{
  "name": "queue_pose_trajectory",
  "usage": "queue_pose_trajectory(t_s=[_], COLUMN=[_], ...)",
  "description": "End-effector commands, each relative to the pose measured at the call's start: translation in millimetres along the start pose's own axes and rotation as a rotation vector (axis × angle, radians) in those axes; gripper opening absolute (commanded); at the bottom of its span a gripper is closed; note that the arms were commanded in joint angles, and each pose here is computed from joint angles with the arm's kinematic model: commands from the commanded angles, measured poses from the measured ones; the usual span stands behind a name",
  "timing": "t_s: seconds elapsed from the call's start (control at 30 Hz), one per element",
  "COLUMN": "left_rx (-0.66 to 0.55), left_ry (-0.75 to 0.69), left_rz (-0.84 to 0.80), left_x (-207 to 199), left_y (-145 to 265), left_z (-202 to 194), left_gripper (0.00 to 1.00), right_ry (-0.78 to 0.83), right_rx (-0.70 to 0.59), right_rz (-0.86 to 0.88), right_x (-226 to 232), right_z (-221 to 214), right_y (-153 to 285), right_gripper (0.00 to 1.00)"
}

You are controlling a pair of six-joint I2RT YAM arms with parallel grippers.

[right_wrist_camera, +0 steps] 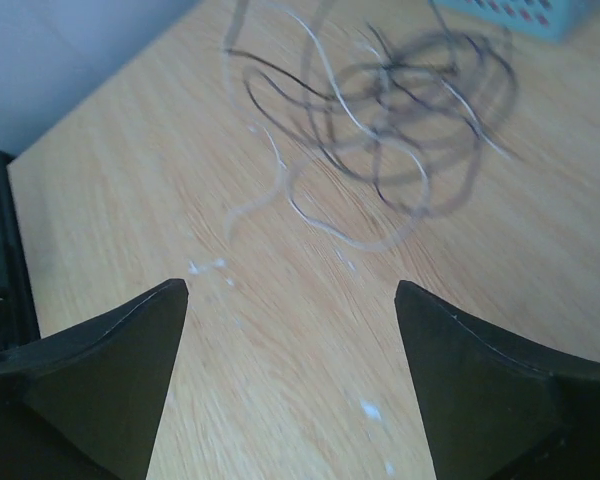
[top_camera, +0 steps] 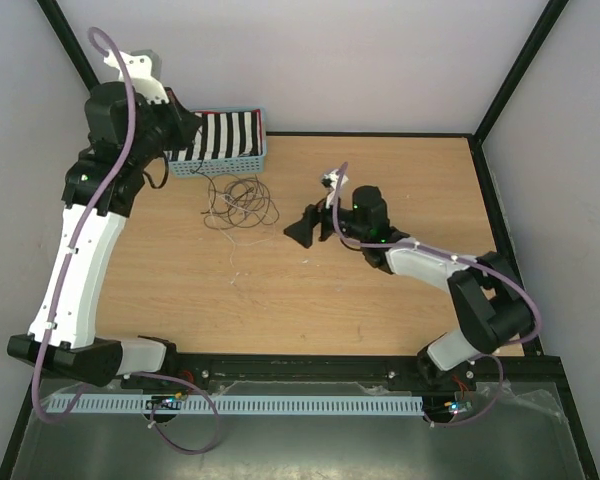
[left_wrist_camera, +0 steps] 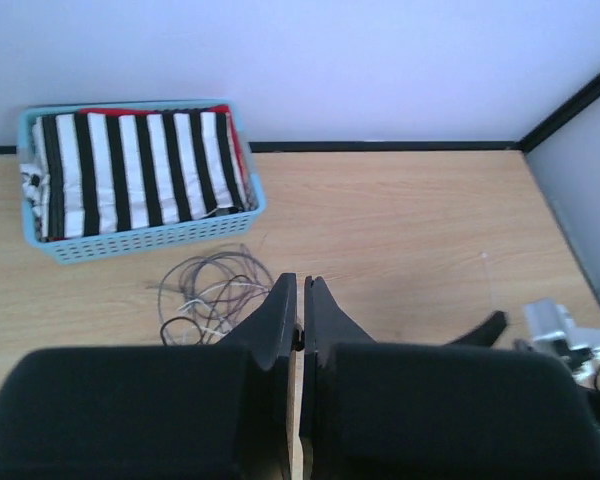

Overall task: Zip-tie the wires
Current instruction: Pick up the cable at the center of the board.

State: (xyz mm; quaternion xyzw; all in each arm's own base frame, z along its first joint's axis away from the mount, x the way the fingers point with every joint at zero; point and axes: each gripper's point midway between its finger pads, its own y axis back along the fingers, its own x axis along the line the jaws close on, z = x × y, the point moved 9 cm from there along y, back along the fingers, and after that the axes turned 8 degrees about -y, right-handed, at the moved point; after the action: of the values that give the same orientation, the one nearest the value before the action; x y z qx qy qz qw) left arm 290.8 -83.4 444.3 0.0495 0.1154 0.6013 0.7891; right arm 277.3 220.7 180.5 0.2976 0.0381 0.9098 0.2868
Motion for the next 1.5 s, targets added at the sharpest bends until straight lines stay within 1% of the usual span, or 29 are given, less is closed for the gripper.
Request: queue_pose_trajectory(t_s=[0.0,0.2,0.43,0.57,0.73,0.83,0.87,0.93,1.03,1.1,1.3,1.37,1.47], left_rx=[-0.024,-0.075,-0.099,-0.108,-0.122,-0.124,-0.126,-0.127,-0.130,-0.129,-0.118,-0.117,-0.112], left_ry=[0.064,0.086,0.096,0.097,0.098,0.099,0.098,0.098,0.097,0.099,0.097,0.099,0.093], left_rz=[-0.112,-0.154,-0.167,-0.168,-0.157,-0.158,-0.156,-0.154,-0.150,-0.141,-0.104,-0.095,-0.090], left_x=[-9,-12,-15,-15,-12,-11,-11,-10,-7,-5,4,6,7], left_y=[18,30,40,45,52,54,55,56,58,58,54,54,53], left_z=[17,37,45,47,51,52,53,53,54,54,50,50,48], left_gripper=[0.00,0.00,0.00,0.00,0.00,0.00,0.00,0.00,0.00,0.00,0.00,0.00,0.00], right_ry=[0.157,0.261,0.222,0.231,0.223,0.228,0.234,0.238,0.238,0.233,0.224,0.235,0.244], right_rx=[-0.135,-0.217,-0.198,-0.181,-0.184,-0.161,-0.170,-0.175,-0.158,-0.145,-0.077,-0.041,0.002], right_rz=[0.197,0.366,0.490,0.465,0.395,0.340,0.332,0.322,0.326,0.326,0.379,0.390,0.340], right_x=[27,62,87,93,83,73,74,72,73,73,75,74,66], right_z=[28,39,37,32,32,29,34,35,34,31,12,6,0], right_y=[-37,-87,-145,-174,-205,-219,-222,-227,-225,-216,-172,-164,-162], right_gripper=[0.96,0.98,0.98,0.98,0.97,0.96,0.95,0.94,0.86,0.84,0.83,0.84,0.84])
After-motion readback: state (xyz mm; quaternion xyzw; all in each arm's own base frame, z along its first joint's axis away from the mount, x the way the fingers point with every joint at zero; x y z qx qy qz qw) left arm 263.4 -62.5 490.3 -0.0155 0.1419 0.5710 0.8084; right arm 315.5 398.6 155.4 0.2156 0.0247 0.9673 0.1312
